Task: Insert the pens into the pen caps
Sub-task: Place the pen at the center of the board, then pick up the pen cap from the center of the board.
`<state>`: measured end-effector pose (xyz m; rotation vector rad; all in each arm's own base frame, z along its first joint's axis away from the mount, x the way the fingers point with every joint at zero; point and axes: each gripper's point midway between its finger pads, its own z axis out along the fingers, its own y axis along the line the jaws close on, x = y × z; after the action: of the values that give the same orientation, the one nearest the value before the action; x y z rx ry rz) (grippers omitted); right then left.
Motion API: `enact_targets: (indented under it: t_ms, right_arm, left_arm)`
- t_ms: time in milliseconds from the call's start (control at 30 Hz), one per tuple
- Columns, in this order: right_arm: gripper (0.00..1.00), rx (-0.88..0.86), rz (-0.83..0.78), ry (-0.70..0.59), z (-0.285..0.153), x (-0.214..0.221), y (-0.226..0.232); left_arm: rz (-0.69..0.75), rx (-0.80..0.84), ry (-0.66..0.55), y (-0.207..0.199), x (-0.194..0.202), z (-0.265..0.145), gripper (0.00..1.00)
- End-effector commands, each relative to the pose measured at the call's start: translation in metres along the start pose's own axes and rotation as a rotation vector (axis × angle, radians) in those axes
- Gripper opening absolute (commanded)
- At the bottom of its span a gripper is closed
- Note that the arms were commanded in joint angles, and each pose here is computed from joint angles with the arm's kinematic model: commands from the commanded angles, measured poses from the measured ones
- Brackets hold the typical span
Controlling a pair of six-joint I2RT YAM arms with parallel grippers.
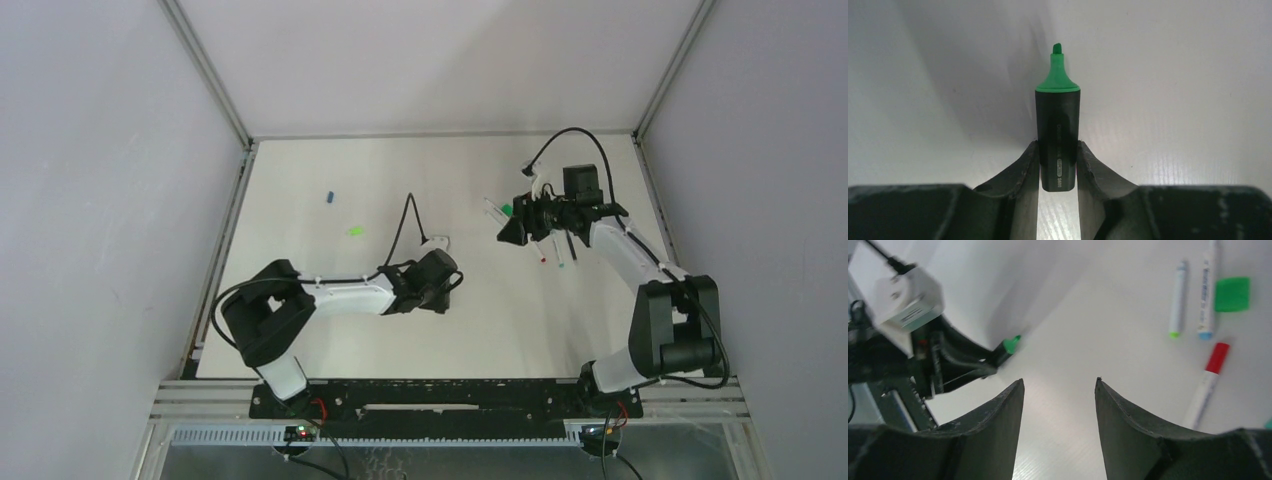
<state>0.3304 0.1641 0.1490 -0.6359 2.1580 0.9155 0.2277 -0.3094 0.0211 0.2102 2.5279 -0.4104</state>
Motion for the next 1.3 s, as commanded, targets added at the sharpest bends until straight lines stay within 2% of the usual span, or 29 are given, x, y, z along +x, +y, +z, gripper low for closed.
enact_targets:
  t_ms: [0, 100, 267, 500, 667, 867, 1000, 1267]
  right_arm:
    - [0.61, 0.154, -0.045, 0.023, 0.004, -0.019, -0.036]
    - [0.61, 0.211, -0.074, 0.084, 0.015, -0.018, -0.061]
    - [0.51, 0.254, -0.058, 0.181, 0.032, -0.021, -0.109]
    - [0.5, 0.269, -0.076, 0.226, 0.049, -0.036, -0.14]
    - [0.5, 0.281, -0.084, 0.289, 0.061, -0.032, -0.155]
    - [0.51, 0.29, -0.106, 0.334, 0.076, -0.027, -0.163]
    - [0.51, 0.297, -0.108, 0.352, 0.081, -0.026, -0.169]
    - [0.51, 0.304, -0.102, 0.367, 0.088, -0.024, -0.176]
  left_arm:
    - [-0.007, -0.044, 0.016, 0.0, 0.001, 0.006, 0.27]
    - [0.011, -0.051, 0.017, 0.0, -0.001, 0.005, 0.38]
    - [0.018, -0.02, -0.033, -0.004, -0.015, -0.009, 0.51]
    - [0.051, 0.104, -0.223, -0.009, -0.04, -0.056, 0.65]
    - [0.086, 0.132, -0.39, 0.019, -0.036, -0.083, 0.66]
    - [-0.003, 0.155, -0.563, 0.068, -0.012, -0.094, 0.66]
    - [-0.04, 0.142, -0.616, 0.091, -0.001, -0.095, 0.67]
    - [-0.047, 0.134, -0.643, 0.101, 0.003, -0.097, 0.68]
